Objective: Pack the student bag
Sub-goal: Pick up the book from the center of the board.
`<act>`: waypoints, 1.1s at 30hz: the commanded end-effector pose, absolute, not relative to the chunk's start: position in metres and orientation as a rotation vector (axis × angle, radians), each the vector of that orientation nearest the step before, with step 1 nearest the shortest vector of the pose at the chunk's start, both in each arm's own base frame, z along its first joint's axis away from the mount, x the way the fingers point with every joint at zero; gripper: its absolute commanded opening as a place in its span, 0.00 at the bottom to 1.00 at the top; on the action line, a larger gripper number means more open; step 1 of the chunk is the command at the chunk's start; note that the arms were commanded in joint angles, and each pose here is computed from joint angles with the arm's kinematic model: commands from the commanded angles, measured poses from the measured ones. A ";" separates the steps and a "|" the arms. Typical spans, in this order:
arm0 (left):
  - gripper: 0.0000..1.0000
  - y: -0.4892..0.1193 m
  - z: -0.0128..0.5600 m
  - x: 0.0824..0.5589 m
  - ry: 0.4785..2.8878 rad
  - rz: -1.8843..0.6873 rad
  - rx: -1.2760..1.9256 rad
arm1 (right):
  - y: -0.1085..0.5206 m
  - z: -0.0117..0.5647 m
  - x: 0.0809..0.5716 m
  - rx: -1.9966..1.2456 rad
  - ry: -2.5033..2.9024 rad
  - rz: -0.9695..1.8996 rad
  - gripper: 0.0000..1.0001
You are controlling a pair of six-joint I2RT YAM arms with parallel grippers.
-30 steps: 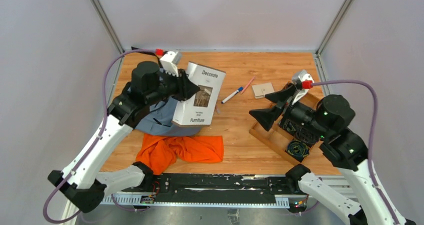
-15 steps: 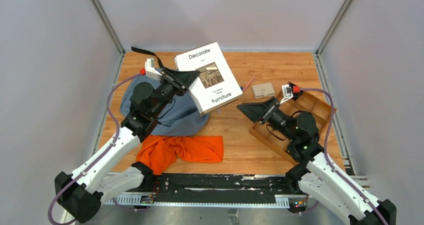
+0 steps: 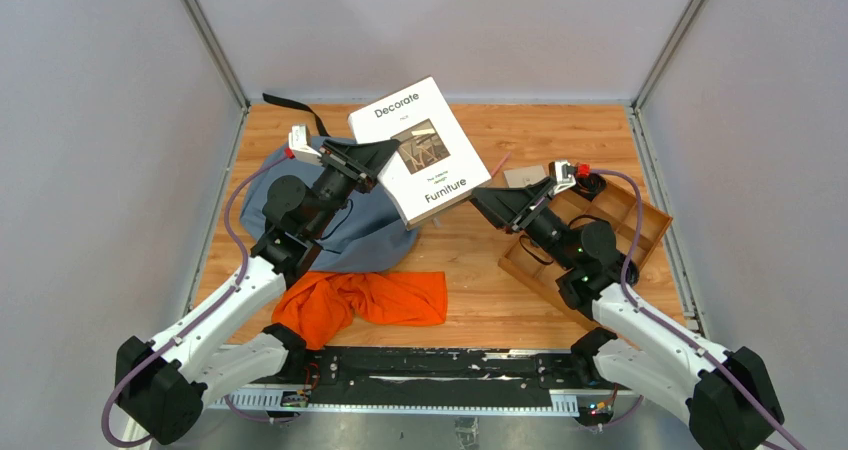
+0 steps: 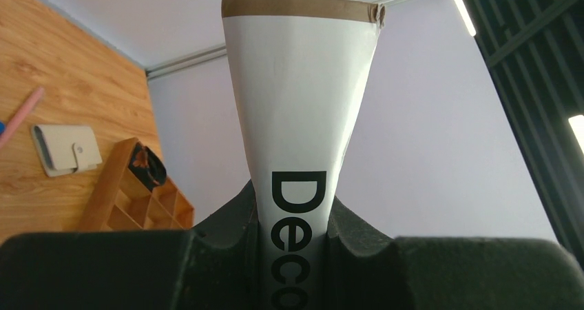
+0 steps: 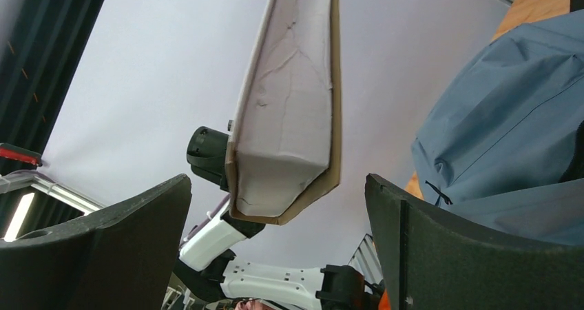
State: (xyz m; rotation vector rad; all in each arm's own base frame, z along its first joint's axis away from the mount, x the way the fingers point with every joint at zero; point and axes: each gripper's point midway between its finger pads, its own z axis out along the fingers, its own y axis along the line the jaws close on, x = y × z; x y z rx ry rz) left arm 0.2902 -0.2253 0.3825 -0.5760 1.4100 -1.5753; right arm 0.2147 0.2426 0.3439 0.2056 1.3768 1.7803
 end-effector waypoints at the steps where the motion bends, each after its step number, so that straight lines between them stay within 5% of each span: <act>1: 0.00 -0.226 0.407 0.283 1.315 -1.660 -0.532 | 0.247 0.381 0.211 0.125 1.274 1.807 1.00; 9: 0.00 -0.227 0.395 0.282 1.331 -1.632 -0.524 | 0.269 0.388 0.231 0.117 1.255 1.887 0.97; 20: 0.00 -0.214 0.388 0.285 1.302 -1.547 -0.542 | 0.295 0.386 0.238 0.103 1.229 2.048 0.75; 27: 0.00 -0.206 0.387 0.288 1.277 -1.478 -0.547 | 0.300 0.374 0.237 0.129 1.264 2.031 0.81; 30: 0.00 -0.210 0.383 0.290 1.291 -1.486 -0.541 | 0.301 0.377 0.237 0.116 1.250 2.028 0.63; 33: 0.15 -0.215 0.377 0.293 1.320 -1.493 -0.537 | 0.303 0.378 0.238 0.113 1.255 2.039 0.41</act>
